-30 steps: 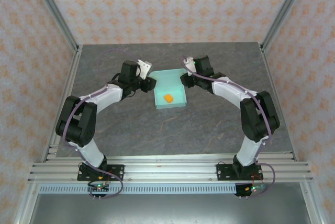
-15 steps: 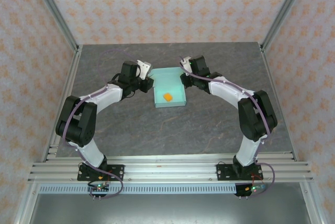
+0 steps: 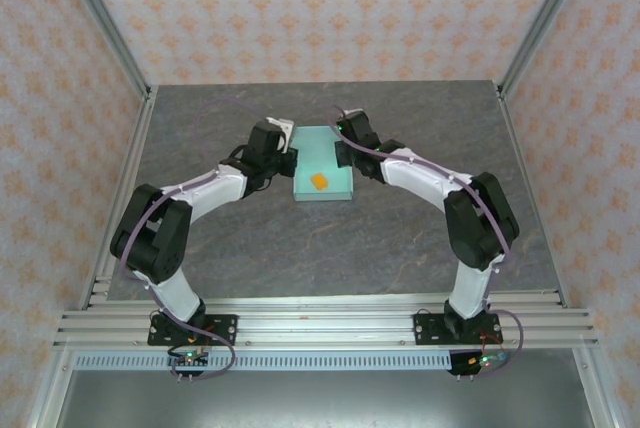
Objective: Fold the paper box
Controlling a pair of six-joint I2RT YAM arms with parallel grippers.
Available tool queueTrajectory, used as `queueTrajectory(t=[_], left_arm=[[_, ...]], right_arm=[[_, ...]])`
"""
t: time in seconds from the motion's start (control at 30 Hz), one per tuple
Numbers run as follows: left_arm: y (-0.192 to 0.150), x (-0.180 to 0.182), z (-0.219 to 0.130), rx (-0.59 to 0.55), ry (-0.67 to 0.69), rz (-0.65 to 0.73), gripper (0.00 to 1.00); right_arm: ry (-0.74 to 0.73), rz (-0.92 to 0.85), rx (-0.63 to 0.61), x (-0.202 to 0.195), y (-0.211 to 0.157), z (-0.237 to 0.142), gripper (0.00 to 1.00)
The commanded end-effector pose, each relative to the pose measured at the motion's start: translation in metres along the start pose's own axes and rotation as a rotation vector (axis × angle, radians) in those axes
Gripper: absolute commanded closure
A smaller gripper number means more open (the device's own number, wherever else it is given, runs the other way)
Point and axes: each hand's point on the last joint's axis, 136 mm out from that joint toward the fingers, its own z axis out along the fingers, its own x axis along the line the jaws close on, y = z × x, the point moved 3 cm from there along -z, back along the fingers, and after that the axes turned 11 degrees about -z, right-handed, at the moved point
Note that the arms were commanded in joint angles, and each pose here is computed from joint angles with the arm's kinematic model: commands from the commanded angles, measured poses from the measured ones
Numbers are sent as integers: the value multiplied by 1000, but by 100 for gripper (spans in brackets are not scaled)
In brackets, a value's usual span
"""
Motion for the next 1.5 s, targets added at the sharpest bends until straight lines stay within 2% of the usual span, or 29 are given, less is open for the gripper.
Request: queueTrajectory(t=[0.0,0.17,0.3,0.73,0.97,1.47], left_arm=[[28,5,-15,-155,133,-185,93],[24,2,-13,-219,206,-256,94],[18,-1,-13,-261,253,-268,100],[-22,-2,-10,-350,337,-268,100],[-37,-7,-11,-395,364,-312,100],[-72,-8,-21,-498,450,-229,100]], right_arm=[[-165,117,-22,-16,4,-4,97],[-182,194,-70,-18,5,-4,98],[-164,210,-113,-14,4,-4,99],[-93,266,-193,-5,-8,-2,100],[-85,266,-210,1,-14,-5,100],[-66,230,-255,1,-37,-14,100]])
